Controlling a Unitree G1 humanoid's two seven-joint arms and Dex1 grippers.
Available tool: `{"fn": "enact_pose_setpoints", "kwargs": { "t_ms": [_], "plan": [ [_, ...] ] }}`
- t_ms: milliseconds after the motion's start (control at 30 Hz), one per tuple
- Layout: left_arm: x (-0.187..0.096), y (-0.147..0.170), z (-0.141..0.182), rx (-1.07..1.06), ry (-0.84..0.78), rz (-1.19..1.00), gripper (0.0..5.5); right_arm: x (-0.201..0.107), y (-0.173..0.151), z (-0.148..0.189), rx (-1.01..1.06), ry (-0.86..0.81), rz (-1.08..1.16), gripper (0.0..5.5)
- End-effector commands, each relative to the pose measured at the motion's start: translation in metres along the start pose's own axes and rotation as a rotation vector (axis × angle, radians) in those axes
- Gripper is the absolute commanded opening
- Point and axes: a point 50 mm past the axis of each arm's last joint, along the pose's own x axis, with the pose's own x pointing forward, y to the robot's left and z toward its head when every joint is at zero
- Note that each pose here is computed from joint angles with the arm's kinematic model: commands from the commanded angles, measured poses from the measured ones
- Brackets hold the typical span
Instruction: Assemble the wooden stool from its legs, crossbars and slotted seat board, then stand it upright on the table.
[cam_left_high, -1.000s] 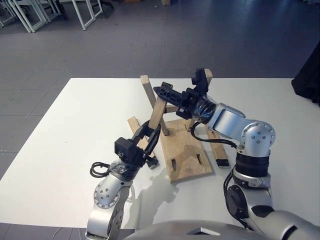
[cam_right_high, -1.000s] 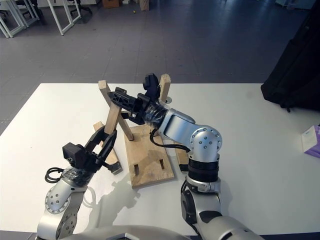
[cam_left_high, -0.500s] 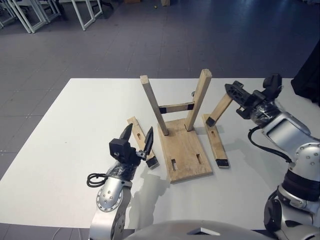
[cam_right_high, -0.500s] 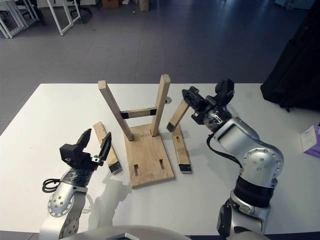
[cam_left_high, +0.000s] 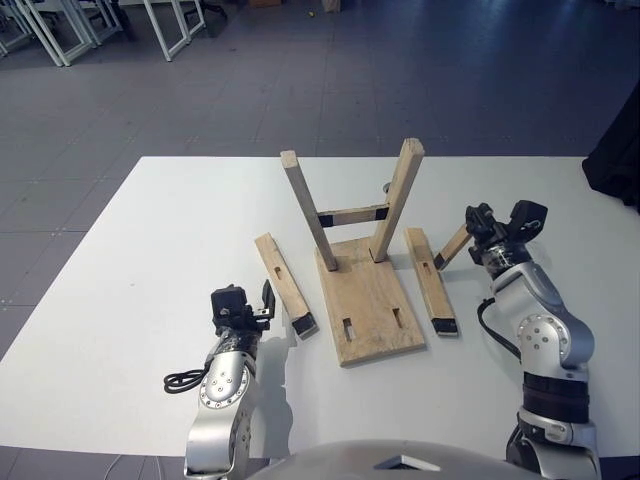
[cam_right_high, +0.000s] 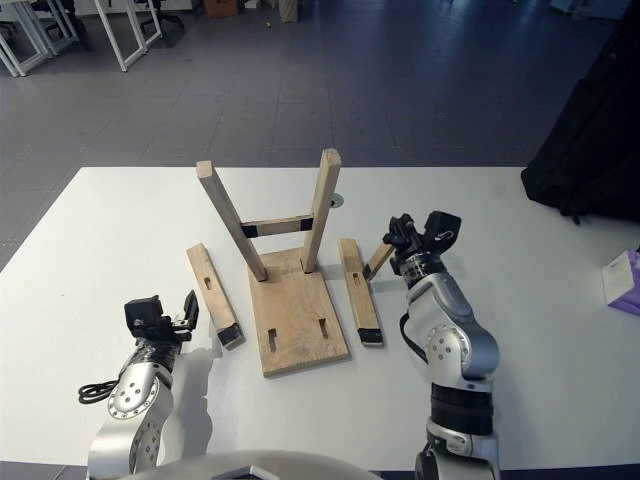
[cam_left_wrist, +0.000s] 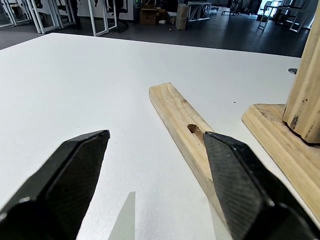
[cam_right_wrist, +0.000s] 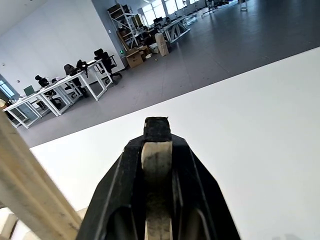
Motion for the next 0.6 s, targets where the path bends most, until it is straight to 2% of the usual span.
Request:
{"fn": "enact_pose_setpoints", "kwargs": {
  "t_ms": [33,300,467,533,600],
  "plan": [
    [0.003,0.000,0.000,0.025,0.007,-0.014,3.46,0.002,0.003,-0.003,0.004,-0.009,0.001,0.39],
    [0.003,0.000,-0.003,0.037,0.019,-0.027,3.46,0.006,0.007,-0.012,0.014,0.007,0.004,0.39],
    [0.001,0.000,-0.003,0.042,0.025,-0.029,3.46,0.004,-0.002,-0.024,-0.003,0.038,-0.036,0.39],
    [0.001,0.000,-0.004,0.043,0.027,-0.029,3.46,0.003,-0.006,-0.030,-0.031,0.054,-0.054,0.39],
    [0.001,0.000,-0.004,0.044,0.029,-0.028,3.46,0.002,-0.008,-0.032,-0.160,0.072,-0.069,0.39]
  ]
}}
